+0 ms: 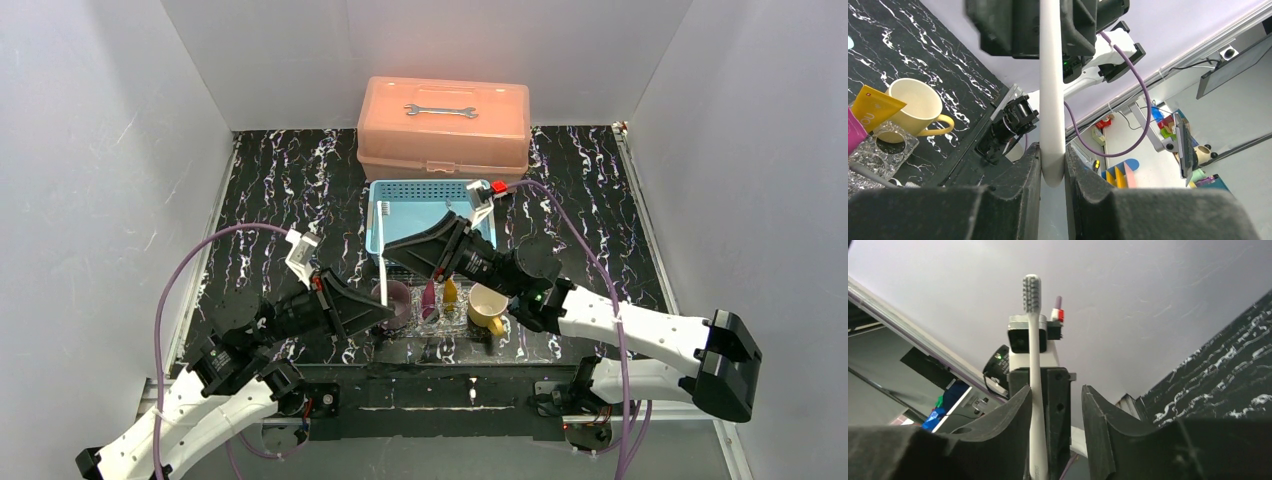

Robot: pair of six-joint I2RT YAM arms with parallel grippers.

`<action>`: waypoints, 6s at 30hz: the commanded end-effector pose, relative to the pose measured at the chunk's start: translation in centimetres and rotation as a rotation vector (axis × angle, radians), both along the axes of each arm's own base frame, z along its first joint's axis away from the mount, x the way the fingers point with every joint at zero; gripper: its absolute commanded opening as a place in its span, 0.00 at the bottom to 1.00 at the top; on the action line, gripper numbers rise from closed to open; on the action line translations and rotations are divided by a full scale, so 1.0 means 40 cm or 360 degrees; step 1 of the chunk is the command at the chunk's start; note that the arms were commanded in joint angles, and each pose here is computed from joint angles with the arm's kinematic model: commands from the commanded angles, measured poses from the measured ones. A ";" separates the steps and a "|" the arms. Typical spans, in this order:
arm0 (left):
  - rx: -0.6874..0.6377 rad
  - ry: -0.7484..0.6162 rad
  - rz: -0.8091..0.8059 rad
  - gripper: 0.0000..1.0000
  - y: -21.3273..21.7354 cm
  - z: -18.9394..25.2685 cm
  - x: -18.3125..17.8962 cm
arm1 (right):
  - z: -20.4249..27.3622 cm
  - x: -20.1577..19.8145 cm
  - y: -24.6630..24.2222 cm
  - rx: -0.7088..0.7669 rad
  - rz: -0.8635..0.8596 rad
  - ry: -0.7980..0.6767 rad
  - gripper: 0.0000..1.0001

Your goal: Prepare toiletry sets of a toothbrush and toothpaste on the tray

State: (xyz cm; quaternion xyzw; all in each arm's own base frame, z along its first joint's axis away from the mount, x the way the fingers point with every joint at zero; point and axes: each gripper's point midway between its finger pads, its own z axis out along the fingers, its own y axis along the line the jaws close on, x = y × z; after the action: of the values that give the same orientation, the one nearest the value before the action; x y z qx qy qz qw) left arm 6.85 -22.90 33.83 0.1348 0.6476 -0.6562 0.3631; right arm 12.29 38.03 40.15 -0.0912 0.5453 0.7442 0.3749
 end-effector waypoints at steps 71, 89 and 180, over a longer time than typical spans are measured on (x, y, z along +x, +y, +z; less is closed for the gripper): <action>0.0655 -0.0153 -0.0775 0.00 0.114 -0.192 -0.243 | -0.040 -0.200 -0.090 -0.0768 0.0580 -0.0534 0.65; 0.0689 -0.0154 -0.0792 0.00 0.114 -0.203 -0.241 | -0.056 -0.214 -0.086 -0.0786 0.0660 -0.0462 0.43; 0.1001 -0.0096 0.0229 0.98 0.128 -0.323 0.046 | -0.289 0.042 -0.354 -0.1890 -0.0400 -0.0395 0.01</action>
State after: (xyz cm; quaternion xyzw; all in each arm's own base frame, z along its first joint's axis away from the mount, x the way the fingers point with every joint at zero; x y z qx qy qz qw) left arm 8.26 -17.87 20.84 0.2122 0.8190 -0.3975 0.3552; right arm 12.65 23.23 27.09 -0.3175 0.8486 0.2345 0.3522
